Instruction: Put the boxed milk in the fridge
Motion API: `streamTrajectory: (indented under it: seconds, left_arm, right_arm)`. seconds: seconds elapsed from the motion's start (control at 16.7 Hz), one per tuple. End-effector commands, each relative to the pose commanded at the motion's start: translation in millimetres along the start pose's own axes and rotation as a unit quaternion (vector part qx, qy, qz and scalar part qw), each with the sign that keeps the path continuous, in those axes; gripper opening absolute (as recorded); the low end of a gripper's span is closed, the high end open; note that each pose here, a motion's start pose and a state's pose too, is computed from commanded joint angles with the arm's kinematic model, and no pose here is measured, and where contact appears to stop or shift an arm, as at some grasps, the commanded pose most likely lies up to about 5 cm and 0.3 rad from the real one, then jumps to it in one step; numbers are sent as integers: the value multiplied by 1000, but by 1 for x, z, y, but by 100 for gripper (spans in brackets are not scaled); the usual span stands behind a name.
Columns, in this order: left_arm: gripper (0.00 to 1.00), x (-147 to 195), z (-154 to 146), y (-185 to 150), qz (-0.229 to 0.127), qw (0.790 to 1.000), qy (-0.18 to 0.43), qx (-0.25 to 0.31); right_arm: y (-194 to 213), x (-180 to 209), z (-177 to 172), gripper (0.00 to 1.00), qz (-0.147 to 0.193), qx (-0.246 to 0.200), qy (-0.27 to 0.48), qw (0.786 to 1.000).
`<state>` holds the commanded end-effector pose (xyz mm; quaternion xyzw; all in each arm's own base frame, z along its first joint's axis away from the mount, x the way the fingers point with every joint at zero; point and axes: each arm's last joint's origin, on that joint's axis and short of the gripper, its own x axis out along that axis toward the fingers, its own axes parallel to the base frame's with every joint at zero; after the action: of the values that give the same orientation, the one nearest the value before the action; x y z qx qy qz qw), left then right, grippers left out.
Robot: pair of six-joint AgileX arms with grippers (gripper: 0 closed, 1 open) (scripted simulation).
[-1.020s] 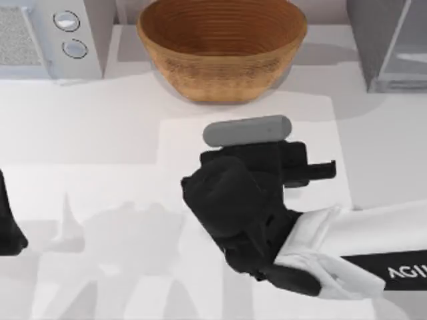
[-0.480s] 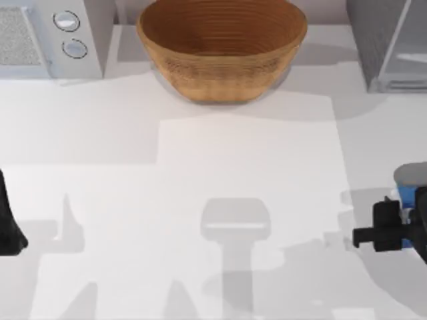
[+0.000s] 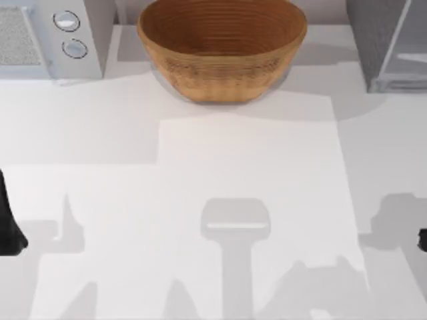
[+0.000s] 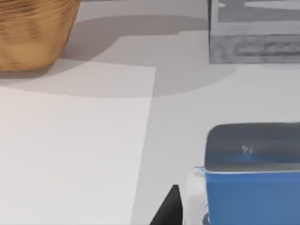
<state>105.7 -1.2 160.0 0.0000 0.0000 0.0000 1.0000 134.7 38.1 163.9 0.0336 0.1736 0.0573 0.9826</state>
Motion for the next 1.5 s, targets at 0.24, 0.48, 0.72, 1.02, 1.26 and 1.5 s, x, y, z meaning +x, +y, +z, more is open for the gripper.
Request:
streamTrajectory:
  seconds: [0.24, 0.48, 0.72, 1.02, 1.26, 1.5]
  left_arm:
    - [100, 0, 0, 0, 0, 1000, 0, 0]
    - [100, 0, 0, 0, 0, 1000, 0, 0]
    - [100, 0, 0, 0, 0, 1000, 0, 0]
    - [100, 0, 0, 0, 0, 1000, 0, 0]
    - [100, 0, 0, 0, 0, 1000, 0, 0]
    - [100, 0, 0, 0, 0, 1000, 0, 0]
  right_arm:
    - [-20, -24, 1, 0, -8, 0, -120, 993]
    - [-34, -30, -10, 0, -48, -27, -169, 984]
    - [-36, -31, -12, 0, -57, -34, -174, 983]
    - [-36, -33, -4, 0, -55, -33, -182, 981]
    - [-36, -37, 35, 0, -53, -37, -215, 974]
    - [-43, -17, 91, 0, -56, -44, -234, 970]
